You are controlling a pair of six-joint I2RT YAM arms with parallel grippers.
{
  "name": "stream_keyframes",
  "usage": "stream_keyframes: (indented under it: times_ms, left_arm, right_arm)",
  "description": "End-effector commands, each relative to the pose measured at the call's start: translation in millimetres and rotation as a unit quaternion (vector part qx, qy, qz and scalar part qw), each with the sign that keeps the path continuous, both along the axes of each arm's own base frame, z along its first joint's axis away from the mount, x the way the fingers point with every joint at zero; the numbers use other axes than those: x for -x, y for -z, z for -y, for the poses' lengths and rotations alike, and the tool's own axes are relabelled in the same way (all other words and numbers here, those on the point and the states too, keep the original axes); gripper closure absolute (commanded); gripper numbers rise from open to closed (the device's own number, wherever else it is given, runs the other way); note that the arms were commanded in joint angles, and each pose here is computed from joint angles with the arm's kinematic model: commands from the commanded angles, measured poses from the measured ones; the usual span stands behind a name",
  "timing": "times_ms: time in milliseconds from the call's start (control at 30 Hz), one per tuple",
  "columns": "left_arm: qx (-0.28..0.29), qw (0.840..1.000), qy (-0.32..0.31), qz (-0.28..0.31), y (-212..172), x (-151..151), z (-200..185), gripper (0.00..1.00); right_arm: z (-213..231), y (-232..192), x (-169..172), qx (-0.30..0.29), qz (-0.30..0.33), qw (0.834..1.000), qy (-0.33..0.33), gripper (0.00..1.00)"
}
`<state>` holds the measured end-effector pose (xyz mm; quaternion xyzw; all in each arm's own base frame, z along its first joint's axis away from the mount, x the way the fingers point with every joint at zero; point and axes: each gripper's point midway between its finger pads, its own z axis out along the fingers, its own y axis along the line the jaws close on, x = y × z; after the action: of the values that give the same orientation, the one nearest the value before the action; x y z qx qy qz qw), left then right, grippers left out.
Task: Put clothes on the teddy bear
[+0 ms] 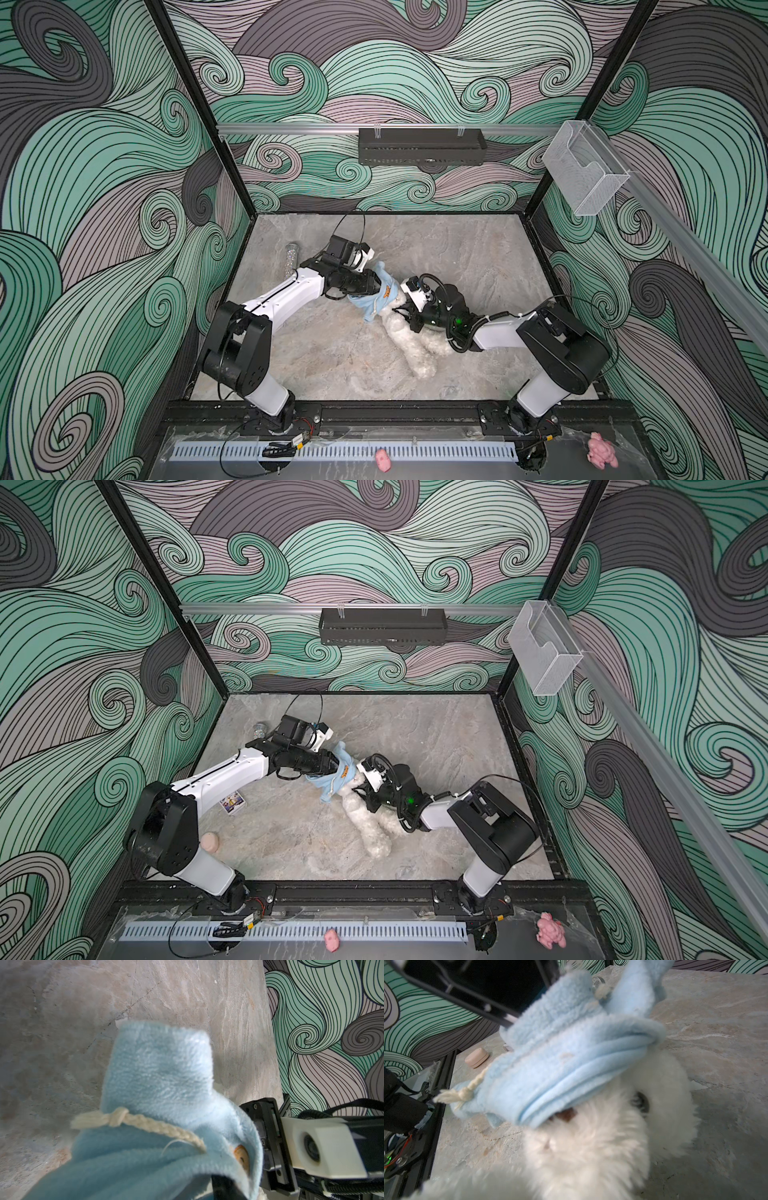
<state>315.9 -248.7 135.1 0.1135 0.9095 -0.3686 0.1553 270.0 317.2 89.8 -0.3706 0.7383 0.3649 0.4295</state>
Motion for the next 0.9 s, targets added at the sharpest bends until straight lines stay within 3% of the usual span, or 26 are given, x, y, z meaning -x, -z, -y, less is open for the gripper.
stream_keyframes:
  times_ms: [0,400,567,867]
  left_arm:
    - [0.025,0.999,0.016,-0.033,6,9,7,0.57]
    - [0.095,0.988,0.038,-0.114,17,37,21,0.40]
    - [0.133,0.983,0.044,-0.120,12,44,33,0.36]
    - [0.111,0.988,-0.017,-0.109,19,34,0,0.36]
  right_arm:
    - [-7,-18,9,0.001,0.074,0.996,-0.059,0.91]
    - [-10,-47,3,-0.006,0.149,0.985,-0.083,0.92]
    - [-17,-63,-3,-0.031,0.160,0.983,-0.084,0.91]
    - [-8,-51,0,-0.005,0.158,0.984,-0.079,0.92]
